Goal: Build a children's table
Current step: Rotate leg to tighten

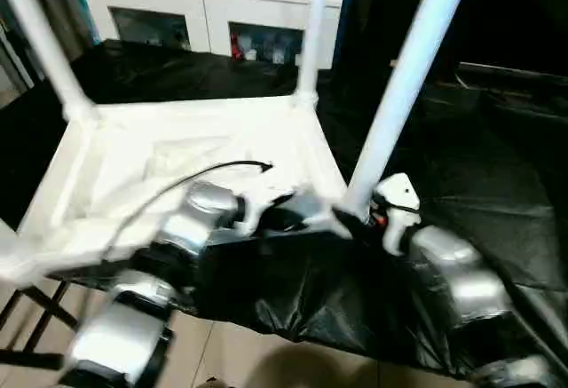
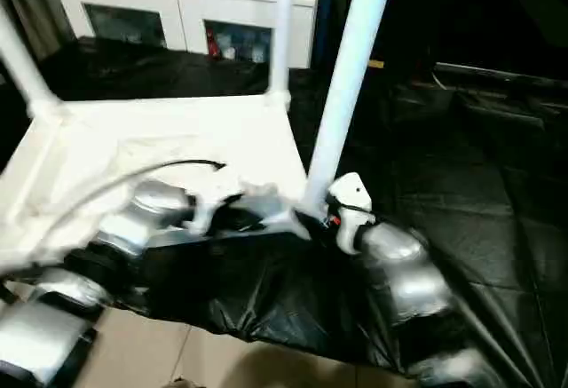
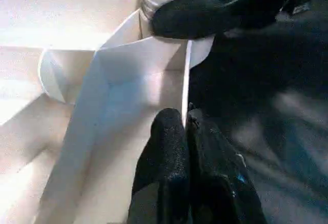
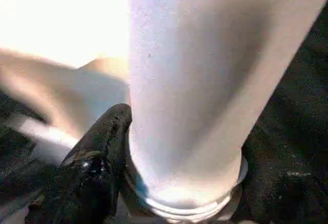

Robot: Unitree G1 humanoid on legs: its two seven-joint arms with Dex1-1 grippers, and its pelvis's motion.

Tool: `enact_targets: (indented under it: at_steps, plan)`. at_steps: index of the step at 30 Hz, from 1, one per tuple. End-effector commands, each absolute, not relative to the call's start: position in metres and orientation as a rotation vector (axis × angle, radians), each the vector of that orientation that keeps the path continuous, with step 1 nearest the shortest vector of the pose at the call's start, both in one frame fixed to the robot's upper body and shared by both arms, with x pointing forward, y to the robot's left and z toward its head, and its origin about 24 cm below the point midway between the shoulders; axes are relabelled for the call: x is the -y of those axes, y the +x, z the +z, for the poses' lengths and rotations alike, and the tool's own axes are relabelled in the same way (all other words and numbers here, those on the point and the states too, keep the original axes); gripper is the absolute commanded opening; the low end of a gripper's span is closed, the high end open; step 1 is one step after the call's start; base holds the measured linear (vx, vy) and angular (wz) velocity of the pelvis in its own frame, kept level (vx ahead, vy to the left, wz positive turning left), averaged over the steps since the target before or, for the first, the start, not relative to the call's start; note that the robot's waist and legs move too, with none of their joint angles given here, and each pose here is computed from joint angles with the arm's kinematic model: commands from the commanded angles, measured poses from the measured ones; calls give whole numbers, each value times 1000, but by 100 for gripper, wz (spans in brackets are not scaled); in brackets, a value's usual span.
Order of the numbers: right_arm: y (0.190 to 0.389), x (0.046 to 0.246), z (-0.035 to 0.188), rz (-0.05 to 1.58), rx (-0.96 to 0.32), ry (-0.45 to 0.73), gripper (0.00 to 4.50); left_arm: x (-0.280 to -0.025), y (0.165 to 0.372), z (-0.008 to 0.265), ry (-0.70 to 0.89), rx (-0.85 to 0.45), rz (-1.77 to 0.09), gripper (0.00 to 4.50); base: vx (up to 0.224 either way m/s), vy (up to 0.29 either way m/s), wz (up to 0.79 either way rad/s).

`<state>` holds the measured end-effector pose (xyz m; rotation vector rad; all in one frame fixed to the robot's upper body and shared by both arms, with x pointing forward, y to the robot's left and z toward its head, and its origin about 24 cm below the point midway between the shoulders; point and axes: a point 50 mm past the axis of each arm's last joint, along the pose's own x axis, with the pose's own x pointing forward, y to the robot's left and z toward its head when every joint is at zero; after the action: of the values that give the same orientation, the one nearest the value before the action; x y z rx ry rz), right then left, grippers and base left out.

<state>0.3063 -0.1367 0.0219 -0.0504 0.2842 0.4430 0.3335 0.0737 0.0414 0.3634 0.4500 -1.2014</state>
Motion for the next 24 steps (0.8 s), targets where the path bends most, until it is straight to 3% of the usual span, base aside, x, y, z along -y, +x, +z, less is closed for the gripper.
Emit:
enact_targets:
  at_steps: [1, 4, 5, 11, 13, 15, 24]
  plan:
    - [299, 76, 32, 622, -237, -33, 272, -36, 316, 22, 344, -494, -1244, 0, 0, 0, 0]
    - [296, 63, 41, 678, -184, 9, 272, -34, 317, 22, 382, -480, -1240, 0, 0, 0, 0]
    - [296, 62, 42, 680, -181, 14, 307, -34, 317, 22, 384, -479, -1239, 0, 0, 0, 0]
    - [300, 88, 51, 673, -146, 58, 379, -51, 317, 23, 420, -478, -1258, 0, 0, 0, 0]
    - [302, 112, 53, 756, -148, -10, 393, -67, 317, 26, 449, -456, -1315, 0, 0, 0, 0]
    - [302, 123, 54, 806, -153, -36, 413, -75, 316, 27, 453, -457, -1344, 0, 0, 0, 0]
    - [297, 156, 57, 1118, -237, -146, 413, -107, 314, 38, 477, -466, -1505, 0, 13, -17, 1]
